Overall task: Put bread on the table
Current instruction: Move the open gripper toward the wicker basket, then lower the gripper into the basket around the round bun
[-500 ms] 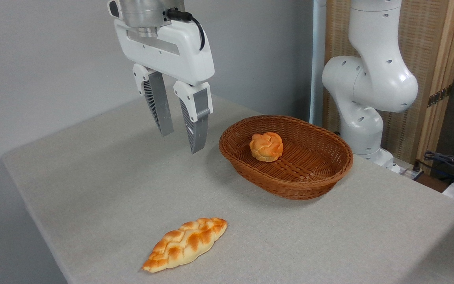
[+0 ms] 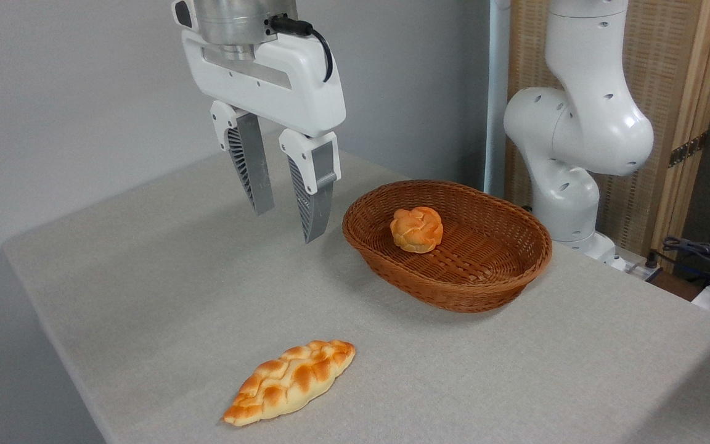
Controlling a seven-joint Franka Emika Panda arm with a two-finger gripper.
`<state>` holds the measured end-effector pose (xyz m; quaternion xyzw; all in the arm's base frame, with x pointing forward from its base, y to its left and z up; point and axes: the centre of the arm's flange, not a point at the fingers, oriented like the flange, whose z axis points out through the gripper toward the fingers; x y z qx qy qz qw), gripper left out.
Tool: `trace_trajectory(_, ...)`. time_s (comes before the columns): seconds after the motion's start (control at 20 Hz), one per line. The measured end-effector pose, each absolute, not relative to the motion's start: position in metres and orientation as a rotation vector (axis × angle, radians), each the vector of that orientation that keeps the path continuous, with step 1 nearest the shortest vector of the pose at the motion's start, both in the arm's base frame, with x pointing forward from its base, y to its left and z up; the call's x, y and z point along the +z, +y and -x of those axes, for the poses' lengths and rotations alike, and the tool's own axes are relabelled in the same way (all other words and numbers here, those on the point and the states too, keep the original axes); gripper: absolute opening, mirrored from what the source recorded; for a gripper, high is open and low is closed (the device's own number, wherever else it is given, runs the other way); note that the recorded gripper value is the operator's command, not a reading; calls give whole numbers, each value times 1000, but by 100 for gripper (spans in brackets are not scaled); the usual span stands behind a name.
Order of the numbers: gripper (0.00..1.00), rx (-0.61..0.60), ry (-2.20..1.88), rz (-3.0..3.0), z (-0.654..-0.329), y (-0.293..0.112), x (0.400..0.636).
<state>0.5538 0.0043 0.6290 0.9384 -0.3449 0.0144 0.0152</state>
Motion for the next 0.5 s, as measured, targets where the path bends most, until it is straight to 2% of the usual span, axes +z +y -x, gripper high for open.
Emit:
trace_trajectory(0.25,100,-21,-1139,-2870,-535,-18,611)
trace_trajectory(0.5,100,-100,-1327,-2760,-466,-61,588)
